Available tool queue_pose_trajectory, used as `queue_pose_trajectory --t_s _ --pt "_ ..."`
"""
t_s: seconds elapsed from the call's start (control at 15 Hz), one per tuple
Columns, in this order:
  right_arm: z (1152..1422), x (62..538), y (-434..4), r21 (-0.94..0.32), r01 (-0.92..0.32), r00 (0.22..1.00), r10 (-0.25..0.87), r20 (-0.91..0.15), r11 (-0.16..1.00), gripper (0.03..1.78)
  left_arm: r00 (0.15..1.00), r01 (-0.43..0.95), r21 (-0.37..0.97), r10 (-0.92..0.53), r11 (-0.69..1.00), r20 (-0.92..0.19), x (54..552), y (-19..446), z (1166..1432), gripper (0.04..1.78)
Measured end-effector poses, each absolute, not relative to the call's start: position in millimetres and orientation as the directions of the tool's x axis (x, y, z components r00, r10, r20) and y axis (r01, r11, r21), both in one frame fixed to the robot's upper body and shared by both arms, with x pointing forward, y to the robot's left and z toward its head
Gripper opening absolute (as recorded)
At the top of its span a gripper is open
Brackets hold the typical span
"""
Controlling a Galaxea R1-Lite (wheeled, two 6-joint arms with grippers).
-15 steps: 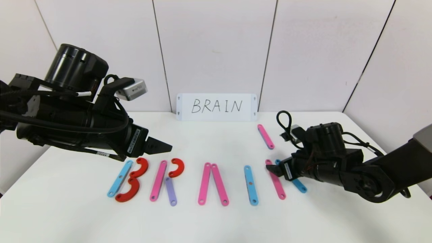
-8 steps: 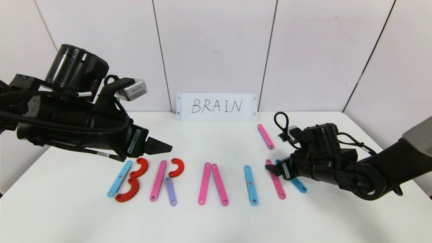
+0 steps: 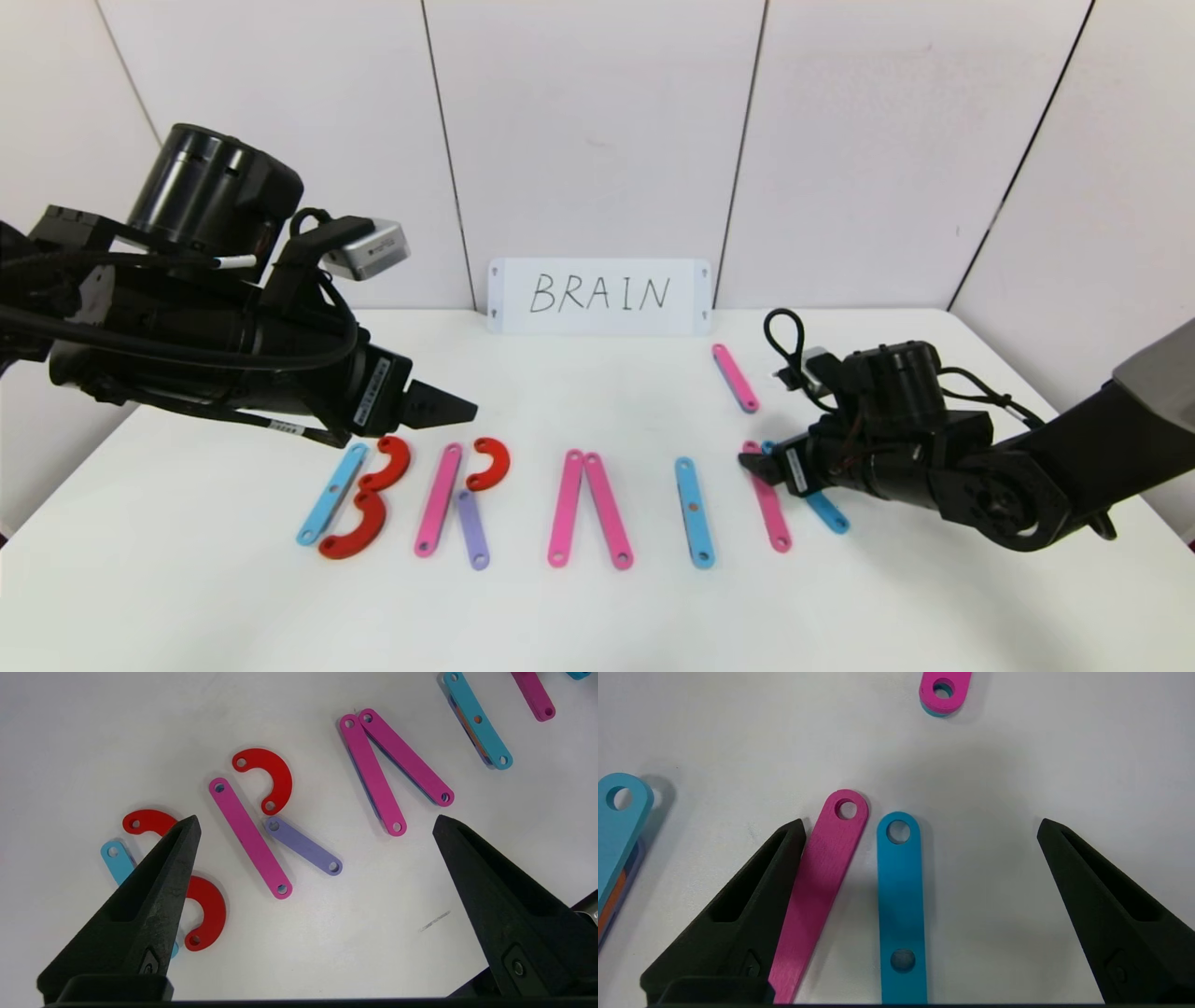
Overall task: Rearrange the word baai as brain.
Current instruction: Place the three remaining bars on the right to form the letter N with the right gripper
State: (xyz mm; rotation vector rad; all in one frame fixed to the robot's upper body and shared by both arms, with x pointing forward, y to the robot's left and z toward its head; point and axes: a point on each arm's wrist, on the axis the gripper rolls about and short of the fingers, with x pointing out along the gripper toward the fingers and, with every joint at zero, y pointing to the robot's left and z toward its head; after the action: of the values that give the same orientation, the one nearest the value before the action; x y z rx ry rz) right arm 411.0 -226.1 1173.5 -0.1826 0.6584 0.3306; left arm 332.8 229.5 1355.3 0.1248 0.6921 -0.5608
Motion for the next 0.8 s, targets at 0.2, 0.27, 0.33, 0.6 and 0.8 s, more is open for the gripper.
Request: queue_pose_trajectory --t_s 0.2,0.27,0.33,0.6,0.8 --pt "1173.5 411.1 -228.9 -0.061 -0.350 0.743 0.238 -0.626 0.935 1.73 0.626 0.531 -0.073 -0.449 0.844 -0.637 332.2 228.4 1354.4 1.74" --pt "1174.1 411.2 -229.5 -0.061 -0.349 0.744 0.237 -0.624 0.935 1.73 0.626 0.532 -0.072 -0.449 0.844 -0.637 332.2 228.3 1354.4 1.74" --pt "1174.8 411.4 -229.4 -0.059 -0.349 0.746 0.239 -0.621 0.935 1.73 0.626 0.532 -0.073 -0.450 0.844 -0.637 332.1 228.3 1354.3 1.74" --pt "1187.0 422.4 -223.0 -0.049 -0.355 0.775 0.264 -0.574 0.934 1.73 0.621 0.537 -0.073 -0.453 0.840 -0.639 331.5 226.8 1353.6 1.74" --pt "1199.5 441.2 -211.2 -0.036 -0.358 0.802 0.288 -0.524 0.933 1.73 0.621 0.537 -0.072 -0.452 0.840 -0.640 331.6 226.3 1353.4 1.74"
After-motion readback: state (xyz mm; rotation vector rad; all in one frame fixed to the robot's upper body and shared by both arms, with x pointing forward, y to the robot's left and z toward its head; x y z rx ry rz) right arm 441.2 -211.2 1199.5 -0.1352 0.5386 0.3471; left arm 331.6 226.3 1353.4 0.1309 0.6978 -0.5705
